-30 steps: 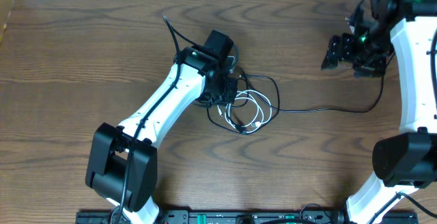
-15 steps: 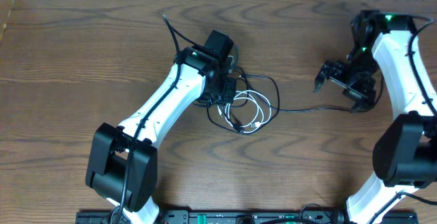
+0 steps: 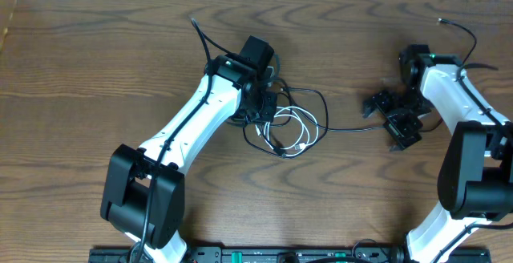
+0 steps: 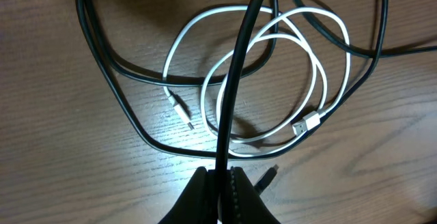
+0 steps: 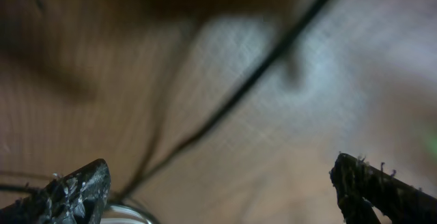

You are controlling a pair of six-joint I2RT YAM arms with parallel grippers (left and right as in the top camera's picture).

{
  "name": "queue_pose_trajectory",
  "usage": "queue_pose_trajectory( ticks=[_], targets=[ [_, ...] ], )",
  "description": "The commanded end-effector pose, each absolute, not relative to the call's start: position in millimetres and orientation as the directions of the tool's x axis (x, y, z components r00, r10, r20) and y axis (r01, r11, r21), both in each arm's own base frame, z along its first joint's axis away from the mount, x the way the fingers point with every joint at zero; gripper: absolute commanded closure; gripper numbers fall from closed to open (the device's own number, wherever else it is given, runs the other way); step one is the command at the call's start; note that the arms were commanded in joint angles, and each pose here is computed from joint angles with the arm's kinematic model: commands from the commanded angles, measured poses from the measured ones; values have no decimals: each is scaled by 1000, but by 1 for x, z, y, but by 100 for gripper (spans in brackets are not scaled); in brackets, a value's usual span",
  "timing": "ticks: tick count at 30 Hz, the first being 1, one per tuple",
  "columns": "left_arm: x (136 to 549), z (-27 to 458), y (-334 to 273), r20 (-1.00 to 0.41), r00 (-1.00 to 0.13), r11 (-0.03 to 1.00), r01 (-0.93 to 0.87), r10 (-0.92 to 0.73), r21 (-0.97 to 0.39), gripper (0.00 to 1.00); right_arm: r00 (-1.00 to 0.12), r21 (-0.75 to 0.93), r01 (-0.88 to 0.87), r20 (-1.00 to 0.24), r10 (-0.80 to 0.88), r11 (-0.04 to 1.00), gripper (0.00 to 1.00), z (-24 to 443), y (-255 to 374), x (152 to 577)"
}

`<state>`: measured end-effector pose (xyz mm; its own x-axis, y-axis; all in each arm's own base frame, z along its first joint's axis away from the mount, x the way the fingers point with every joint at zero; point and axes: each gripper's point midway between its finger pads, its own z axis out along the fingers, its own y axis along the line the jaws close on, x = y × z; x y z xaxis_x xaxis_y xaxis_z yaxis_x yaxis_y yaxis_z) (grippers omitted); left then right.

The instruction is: Untangle cables

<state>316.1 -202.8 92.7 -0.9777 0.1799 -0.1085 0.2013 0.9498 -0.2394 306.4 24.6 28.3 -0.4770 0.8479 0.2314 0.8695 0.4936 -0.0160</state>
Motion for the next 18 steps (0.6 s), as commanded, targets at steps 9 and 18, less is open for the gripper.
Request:
queue_pose_trajectory(
  ticks=[9, 18],
  targets=[
    [317, 93, -200, -113, -976, 951, 210, 188, -227, 92, -423, -22, 902, 158, 892, 431, 1, 6, 15, 308],
    [316, 93, -201, -112, -976, 950, 210, 189, -232, 92, -490, -51, 865, 125, 863, 499, 18, 0, 7, 301]
  ],
)
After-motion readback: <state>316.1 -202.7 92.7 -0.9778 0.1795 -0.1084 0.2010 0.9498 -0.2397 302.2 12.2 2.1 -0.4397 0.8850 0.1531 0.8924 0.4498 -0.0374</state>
